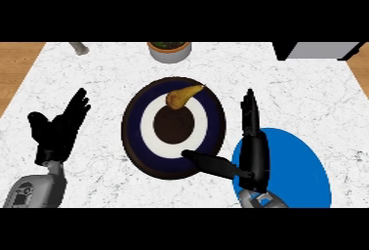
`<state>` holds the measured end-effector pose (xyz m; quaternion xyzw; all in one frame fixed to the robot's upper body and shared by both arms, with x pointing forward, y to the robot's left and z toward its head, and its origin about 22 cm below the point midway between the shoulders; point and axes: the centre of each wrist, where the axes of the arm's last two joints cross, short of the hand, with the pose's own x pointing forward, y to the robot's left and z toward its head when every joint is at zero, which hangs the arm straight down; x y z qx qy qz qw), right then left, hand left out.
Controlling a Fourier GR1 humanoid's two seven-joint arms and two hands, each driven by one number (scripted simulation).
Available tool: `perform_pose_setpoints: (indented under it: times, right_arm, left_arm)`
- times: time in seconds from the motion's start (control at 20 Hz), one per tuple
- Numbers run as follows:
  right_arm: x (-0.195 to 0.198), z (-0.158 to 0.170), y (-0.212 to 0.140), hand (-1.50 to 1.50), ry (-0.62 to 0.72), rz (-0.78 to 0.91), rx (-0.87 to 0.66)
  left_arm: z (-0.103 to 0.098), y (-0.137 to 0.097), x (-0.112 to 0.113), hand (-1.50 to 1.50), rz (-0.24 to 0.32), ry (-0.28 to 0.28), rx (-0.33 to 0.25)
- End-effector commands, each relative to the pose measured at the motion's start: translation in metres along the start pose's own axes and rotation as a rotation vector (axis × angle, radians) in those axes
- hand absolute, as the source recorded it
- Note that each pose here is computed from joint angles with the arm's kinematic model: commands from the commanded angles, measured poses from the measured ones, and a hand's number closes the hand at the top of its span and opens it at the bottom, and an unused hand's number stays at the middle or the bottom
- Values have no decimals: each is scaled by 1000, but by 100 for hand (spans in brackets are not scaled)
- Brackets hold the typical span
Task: Pick the pear from the plate and place it in the plate
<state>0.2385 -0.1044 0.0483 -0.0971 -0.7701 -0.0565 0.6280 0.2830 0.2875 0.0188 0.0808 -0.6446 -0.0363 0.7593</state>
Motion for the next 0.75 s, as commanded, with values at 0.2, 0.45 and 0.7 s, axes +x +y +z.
perform_pose_setpoints:
  times: [0.2, 0.45, 0.7]
  right_arm:
    - [-16, 5, -42, -150, -1, 10, -39]
    - [-22, 3, -45, -150, 39, 56, -21]
    - [-23, 12, -62, -150, 60, 86, -5]
  left_arm:
    - [-3, -12, 4, 0, -6, 4, -6]
    - [-2, 4, 6, 0, 1, 7, 10]
    - [12, -3, -4, 0, 7, 4, -6]
